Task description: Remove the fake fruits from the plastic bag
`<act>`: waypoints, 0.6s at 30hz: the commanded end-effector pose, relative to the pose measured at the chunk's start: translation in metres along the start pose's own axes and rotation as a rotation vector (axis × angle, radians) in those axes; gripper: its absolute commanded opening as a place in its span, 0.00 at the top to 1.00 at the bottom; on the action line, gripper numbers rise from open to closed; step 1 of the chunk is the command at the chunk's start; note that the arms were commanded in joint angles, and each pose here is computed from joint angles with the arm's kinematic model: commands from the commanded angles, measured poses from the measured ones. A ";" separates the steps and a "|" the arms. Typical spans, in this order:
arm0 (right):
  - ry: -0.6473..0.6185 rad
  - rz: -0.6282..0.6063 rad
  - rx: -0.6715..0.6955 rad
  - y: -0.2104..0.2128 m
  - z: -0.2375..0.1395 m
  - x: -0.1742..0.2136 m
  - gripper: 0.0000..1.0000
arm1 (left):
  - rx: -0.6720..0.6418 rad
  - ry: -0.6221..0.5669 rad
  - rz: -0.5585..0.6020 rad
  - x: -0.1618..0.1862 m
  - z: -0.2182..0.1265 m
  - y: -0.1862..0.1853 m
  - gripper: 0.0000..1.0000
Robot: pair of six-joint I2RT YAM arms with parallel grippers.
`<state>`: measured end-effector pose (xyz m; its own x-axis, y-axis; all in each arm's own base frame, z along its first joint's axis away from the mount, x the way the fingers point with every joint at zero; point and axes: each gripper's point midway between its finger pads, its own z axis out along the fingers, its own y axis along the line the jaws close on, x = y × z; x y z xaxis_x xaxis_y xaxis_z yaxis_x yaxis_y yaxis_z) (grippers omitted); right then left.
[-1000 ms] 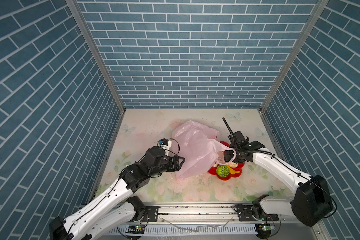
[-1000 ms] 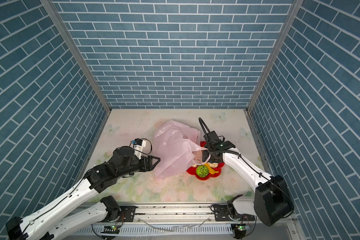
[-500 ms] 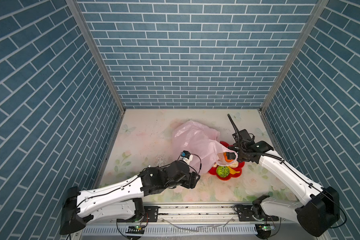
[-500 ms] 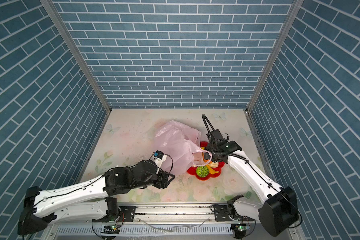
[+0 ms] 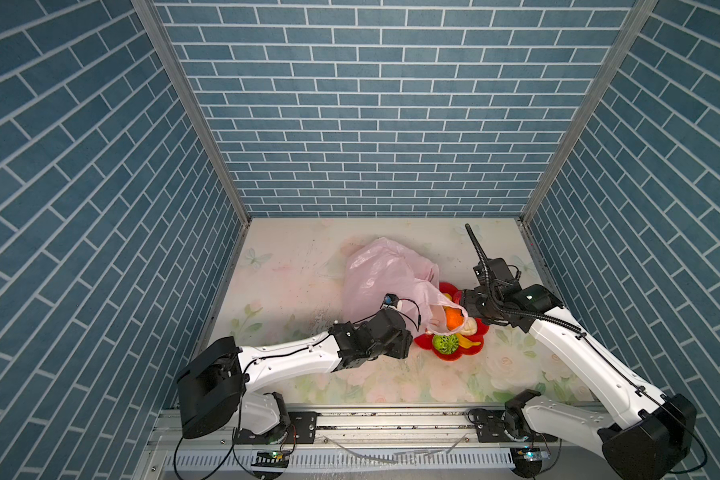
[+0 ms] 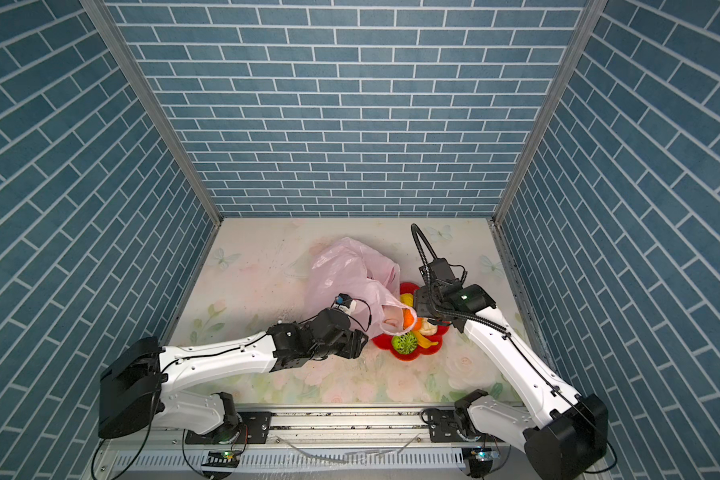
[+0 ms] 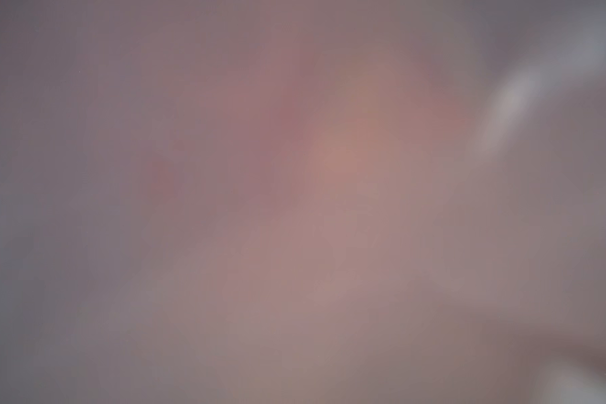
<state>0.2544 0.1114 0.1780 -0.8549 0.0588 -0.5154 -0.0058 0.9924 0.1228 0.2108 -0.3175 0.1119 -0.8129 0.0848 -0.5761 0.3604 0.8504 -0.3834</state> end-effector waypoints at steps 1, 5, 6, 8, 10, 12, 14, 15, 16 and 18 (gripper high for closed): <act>-0.091 0.057 0.063 -0.017 -0.023 -0.015 0.30 | -0.103 -0.142 -0.026 -0.046 -0.012 0.041 0.34; -0.147 0.085 0.109 -0.032 -0.021 -0.015 0.29 | -0.180 -0.243 -0.136 -0.096 -0.036 0.109 0.31; -0.170 0.092 0.119 -0.037 -0.018 -0.016 0.28 | -0.194 -0.246 -0.171 -0.105 -0.037 0.129 0.31; -0.222 0.117 0.135 -0.047 -0.011 -0.020 0.26 | -0.200 -0.235 -0.205 -0.117 -0.035 0.155 0.29; -0.291 0.149 0.179 -0.064 -0.005 -0.025 0.25 | -0.200 -0.198 -0.212 -0.121 -0.028 0.167 0.28; -0.364 0.184 0.212 -0.082 -0.001 -0.030 0.22 | -0.183 -0.162 -0.199 -0.116 -0.024 0.165 0.27; -0.418 0.224 0.251 -0.102 0.002 -0.030 0.18 | -0.188 -0.159 -0.202 -0.104 -0.027 0.169 0.25; -0.438 0.251 0.284 -0.114 0.003 -0.028 0.15 | -0.222 -0.173 -0.196 -0.099 -0.034 0.176 0.24; -0.460 0.272 0.311 -0.125 0.005 -0.026 0.07 | -0.257 -0.195 -0.195 -0.096 -0.042 0.185 0.05; -0.517 0.299 0.354 -0.142 0.006 -0.026 0.01 | -0.309 -0.240 -0.215 -0.094 -0.060 0.206 0.01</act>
<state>0.2678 -0.0096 0.1512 -0.5796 0.2879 -0.7624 0.3735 0.9253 0.0654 0.3381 -0.1477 0.1246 -0.7455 -0.2010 -0.6355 0.0414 0.9376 -0.3451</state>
